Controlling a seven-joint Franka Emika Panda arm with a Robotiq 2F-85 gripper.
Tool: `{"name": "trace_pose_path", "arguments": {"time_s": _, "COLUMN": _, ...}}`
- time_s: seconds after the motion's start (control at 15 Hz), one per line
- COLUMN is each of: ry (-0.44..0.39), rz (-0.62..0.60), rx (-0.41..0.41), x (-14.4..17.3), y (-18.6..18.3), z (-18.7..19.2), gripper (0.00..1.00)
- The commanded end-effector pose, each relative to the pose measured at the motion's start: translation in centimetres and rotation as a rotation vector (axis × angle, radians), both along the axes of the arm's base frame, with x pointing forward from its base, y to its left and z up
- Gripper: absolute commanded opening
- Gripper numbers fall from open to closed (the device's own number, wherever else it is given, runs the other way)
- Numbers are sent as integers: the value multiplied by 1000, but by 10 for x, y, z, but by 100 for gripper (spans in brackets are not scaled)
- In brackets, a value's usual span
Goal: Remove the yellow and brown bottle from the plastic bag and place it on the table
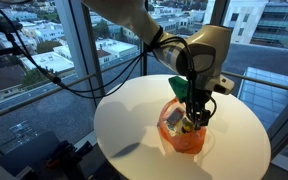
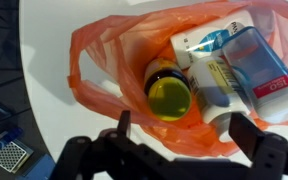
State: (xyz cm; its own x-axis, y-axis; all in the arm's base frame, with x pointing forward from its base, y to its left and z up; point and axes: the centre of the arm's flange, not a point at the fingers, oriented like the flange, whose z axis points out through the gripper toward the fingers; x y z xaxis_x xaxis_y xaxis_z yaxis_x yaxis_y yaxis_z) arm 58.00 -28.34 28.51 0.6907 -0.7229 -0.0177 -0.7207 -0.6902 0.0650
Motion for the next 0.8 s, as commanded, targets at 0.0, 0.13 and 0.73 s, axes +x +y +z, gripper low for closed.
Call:
{"name": "trace_pose_path", "arguments": {"time_s": 0.0, "ry": -1, "rz": 16, "rx": 20, "x": -1, "y": 9, "z": 10, "gripper": 100}}
{"name": "trace_pose_path", "arguments": {"time_s": 0.13, "ry": 1, "rz": 24, "rx": 20, "x": -2, "y": 13, "z": 9, "gripper": 100}}
{"name": "trace_pose_path", "arguments": {"time_s": 0.73, "ry": 60, "rz": 17, "rx": 27, "x": -10, "y": 19, "z": 5, "gripper": 100}}
